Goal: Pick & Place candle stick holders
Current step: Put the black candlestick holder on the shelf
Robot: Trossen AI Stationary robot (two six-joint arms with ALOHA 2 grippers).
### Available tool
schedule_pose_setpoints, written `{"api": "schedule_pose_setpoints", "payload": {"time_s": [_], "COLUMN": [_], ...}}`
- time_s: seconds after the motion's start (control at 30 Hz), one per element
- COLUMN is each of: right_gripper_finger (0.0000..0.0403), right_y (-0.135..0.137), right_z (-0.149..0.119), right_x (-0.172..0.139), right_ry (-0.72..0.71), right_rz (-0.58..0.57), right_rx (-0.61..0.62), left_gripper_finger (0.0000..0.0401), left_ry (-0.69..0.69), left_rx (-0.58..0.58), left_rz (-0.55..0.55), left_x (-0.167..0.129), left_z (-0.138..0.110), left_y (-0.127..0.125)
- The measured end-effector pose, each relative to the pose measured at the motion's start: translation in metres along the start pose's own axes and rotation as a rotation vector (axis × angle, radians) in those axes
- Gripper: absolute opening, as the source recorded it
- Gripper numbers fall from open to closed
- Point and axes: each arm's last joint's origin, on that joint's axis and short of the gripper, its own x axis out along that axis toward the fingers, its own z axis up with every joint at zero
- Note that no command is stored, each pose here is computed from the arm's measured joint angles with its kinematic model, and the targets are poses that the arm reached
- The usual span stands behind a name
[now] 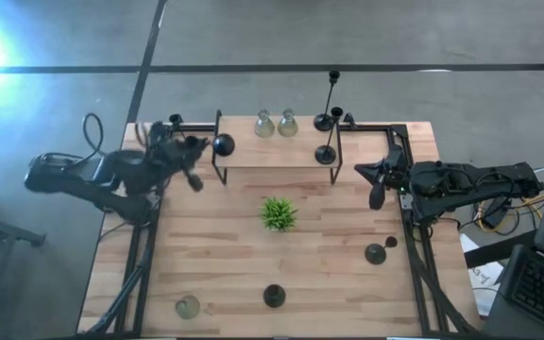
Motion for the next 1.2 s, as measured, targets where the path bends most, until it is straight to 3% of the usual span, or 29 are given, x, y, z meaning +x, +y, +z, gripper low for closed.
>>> {"api": "schedule_pose_setpoints", "payload": {"time_s": [0.23,0.4,0.6,1.2], "right_gripper_finger": [0.0008,0.0008,0.0008,0.0008], "right_y": [-0.001,-0.002,-0.002,-0.002], "right_z": [-0.002,-0.005,-0.006,-0.006], "right_x": [0.0,0.0,0.0,0.0], "right_ry": [0.022,0.045,0.055,0.059], "right_rz": [-0.007,-0.009,-0.013,-0.014], "right_rx": [-0.015,-0.025,-0.032,-0.034], "left_gripper_finger": [0.0017,0.0017,0.0017,0.0017], "left_ry": [0.055,0.088,0.177,0.273], "left_rx": [-0.041,-0.135,-0.193,-0.252], "left_rz": [0.004,0.021,0.034,0.128], "left_x": [0.053,0.088,0.121,0.151], "left_z": [0.002,-0.003,-0.017,-0.042], "left_y": [0.031,0.064,0.093,0.113]}}
